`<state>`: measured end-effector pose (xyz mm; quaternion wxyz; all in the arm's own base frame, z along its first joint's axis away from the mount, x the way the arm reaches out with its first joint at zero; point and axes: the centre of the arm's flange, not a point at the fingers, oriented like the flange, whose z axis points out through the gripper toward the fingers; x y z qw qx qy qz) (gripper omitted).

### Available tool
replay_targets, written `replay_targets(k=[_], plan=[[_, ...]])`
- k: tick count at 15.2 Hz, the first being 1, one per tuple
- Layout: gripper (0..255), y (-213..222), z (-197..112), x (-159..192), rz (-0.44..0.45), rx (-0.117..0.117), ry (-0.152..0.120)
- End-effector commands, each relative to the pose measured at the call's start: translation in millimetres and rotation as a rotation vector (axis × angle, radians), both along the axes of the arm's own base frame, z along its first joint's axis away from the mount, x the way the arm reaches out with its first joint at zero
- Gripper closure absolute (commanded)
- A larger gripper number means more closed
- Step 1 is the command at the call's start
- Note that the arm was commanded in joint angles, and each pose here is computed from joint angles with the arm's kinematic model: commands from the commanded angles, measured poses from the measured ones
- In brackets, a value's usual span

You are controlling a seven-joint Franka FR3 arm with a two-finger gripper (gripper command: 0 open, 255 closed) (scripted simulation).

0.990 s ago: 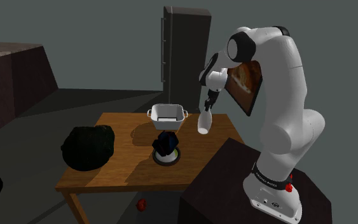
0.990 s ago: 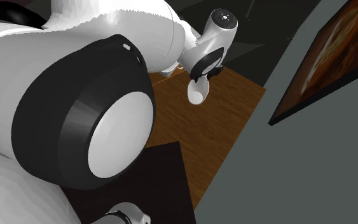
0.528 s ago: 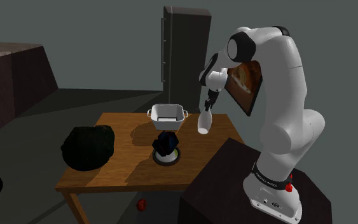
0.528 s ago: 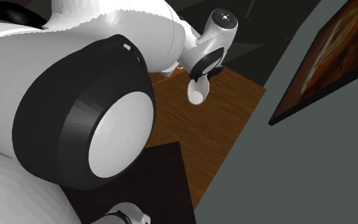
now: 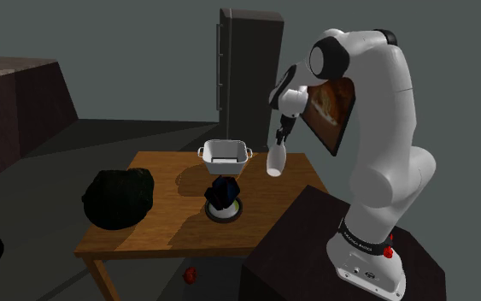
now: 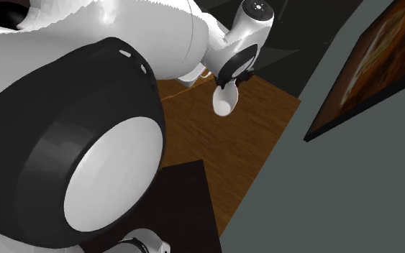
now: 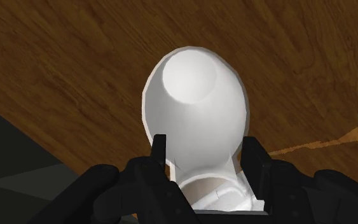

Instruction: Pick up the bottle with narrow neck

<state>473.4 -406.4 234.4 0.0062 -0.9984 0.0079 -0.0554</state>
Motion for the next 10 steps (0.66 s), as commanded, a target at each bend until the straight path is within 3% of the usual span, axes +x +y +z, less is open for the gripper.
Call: replay_targets(k=[1,10], plan=[[255,0.1,11.2,0.8,0.0,0.0,0.0],[255,0.1,49.0,0.8,0.0,0.0,0.0]])
